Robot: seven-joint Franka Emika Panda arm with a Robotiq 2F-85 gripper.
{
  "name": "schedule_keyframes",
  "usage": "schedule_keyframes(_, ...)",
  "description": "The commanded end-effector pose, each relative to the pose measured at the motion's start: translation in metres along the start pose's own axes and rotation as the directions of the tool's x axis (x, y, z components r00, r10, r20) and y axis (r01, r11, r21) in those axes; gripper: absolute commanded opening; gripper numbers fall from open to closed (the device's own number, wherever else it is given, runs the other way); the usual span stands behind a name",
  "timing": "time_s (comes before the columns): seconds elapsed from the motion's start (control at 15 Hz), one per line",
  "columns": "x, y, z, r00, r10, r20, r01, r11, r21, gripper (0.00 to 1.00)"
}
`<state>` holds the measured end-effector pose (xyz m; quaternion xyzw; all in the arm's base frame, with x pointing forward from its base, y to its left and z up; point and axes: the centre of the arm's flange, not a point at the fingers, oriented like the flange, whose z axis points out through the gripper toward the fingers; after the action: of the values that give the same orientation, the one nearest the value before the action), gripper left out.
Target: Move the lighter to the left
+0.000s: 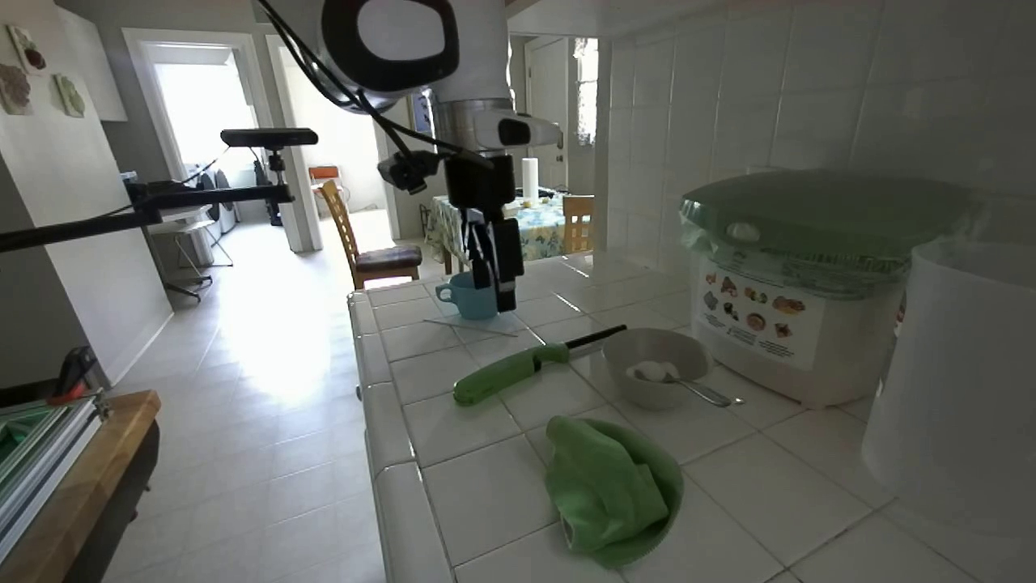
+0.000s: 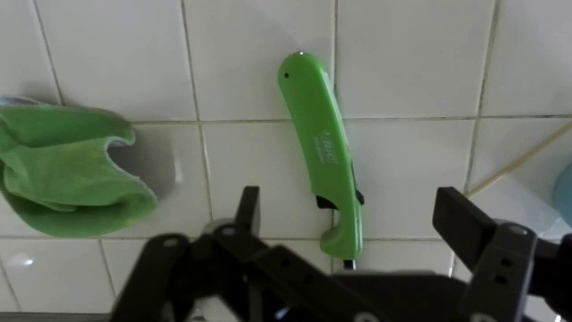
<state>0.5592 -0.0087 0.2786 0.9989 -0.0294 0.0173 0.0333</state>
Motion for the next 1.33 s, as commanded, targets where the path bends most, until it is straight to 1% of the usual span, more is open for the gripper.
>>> schedule_keyframes(0.0,0.01,-0.006,0.004,0.999,0.015,0.051,-0.01,0.995,-0.099,1.0)
schedule_keyframes(0.2,0.005,-0.027,0.016,0.995,0.002,0.095,0.014,0.985,-0.172,1.0)
schedule_keyframes(0.27,0.003,-0.034,0.021,0.994,-0.006,0.107,0.025,0.983,-0.183,1.0)
schedule_keyframes(0.33,0.001,-0.041,0.025,0.994,-0.006,0.109,0.03,0.976,-0.217,1.0)
schedule_keyframes(0.47,0.0,-0.049,0.032,0.994,-0.027,0.108,0.053,0.969,-0.241,1.0)
schedule_keyframes(0.53,0.0,-0.052,0.036,0.995,-0.044,0.089,0.065,0.965,-0.253,1.0)
schedule_keyframes(0.93,0.015,-0.041,0.056,0.994,-0.105,0.022,0.106,0.951,-0.289,1.0)
schedule_keyframes(1.0,0.018,-0.04,0.061,0.993,-0.117,0.017,0.117,0.952,-0.282,1.0)
schedule_keyframes(1.07,0.021,-0.038,0.064,0.994,-0.106,0.013,0.106,0.953,-0.285,1.0)
schedule_keyframes(1.13,0.011,-0.037,0.057,0.994,-0.104,0.032,0.109,0.958,-0.266,1.0)
schedule_keyframes(1.27,0.015,-0.036,0.063,0.994,-0.104,0.027,0.107,0.958,-0.264,1.0)
